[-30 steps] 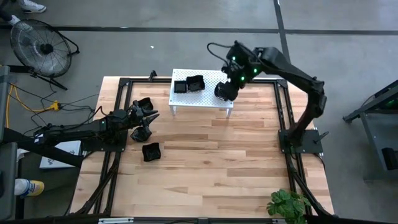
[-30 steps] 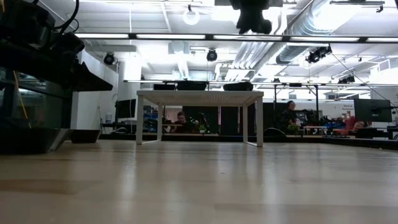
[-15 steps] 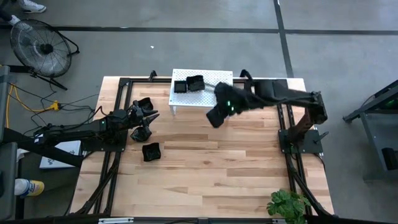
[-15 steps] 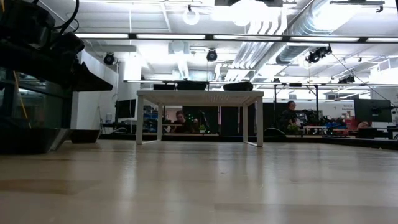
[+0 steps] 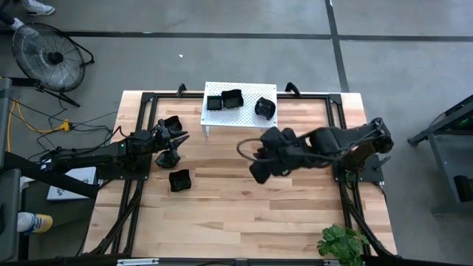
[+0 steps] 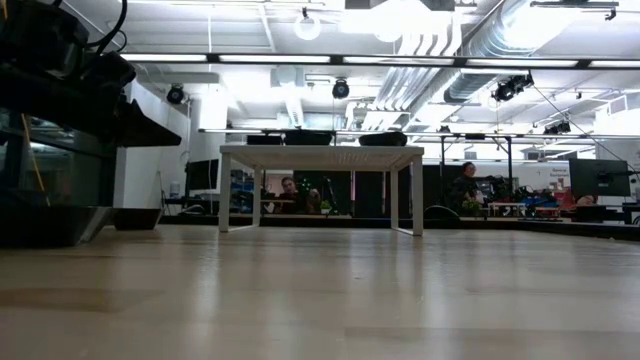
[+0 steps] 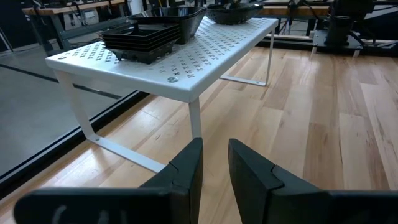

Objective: Pick & Place Mini shaped plates
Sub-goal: Stack the distorted square plate on top of the other distorted square plates on the shelf

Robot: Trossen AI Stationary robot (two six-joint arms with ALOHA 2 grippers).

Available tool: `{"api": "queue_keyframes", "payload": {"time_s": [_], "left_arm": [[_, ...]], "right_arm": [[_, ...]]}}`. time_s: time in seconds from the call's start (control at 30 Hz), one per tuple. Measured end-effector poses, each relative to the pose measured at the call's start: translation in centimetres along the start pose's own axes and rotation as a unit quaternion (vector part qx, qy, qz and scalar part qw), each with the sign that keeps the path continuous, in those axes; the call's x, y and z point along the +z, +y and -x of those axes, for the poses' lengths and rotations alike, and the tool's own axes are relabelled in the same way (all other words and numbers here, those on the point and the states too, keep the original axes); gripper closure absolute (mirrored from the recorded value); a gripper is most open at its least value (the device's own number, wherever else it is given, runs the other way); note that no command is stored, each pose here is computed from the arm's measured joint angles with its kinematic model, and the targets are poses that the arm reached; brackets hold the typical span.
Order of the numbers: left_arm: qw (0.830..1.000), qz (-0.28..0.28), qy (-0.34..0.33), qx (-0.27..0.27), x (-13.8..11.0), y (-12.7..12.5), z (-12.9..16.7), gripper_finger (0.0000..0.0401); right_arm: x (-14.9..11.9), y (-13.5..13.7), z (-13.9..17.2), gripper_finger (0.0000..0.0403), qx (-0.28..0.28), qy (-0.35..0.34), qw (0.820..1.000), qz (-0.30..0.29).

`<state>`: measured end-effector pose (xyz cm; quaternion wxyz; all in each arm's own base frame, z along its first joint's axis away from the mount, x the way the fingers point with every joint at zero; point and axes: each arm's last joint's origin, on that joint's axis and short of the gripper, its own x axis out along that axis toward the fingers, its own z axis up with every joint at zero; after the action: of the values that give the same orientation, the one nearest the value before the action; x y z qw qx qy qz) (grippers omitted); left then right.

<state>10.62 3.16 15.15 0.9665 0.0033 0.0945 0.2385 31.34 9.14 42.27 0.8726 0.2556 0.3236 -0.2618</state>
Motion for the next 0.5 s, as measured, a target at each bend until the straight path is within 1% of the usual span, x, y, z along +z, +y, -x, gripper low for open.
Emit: {"api": "queue_keyframes", "payload": {"time_s": [0.33, 0.4, 0.5], "left_arm": [[1.000, 0.000, 0.000, -0.002, 0.0, 0.0, 0.0, 0.0328], [1.000, -0.001, -0.006, -0.025, 0.4, -0.1, 0.0, 0.0328], [0.995, -0.037, -0.013, -0.093, 1.4, -0.5, 0.3, 0.0328]], "right_arm": [[-2.0, 1.4, 1.5, 0.0316, 0.007, -0.025, 0.999, 0.046], [-2.2, 1.5, 1.6, 0.0316, 0.010, -0.024, 0.998, 0.052], [-2.4, 1.6, 1.8, 0.0316, 0.013, -0.022, 0.997, 0.072]]}}
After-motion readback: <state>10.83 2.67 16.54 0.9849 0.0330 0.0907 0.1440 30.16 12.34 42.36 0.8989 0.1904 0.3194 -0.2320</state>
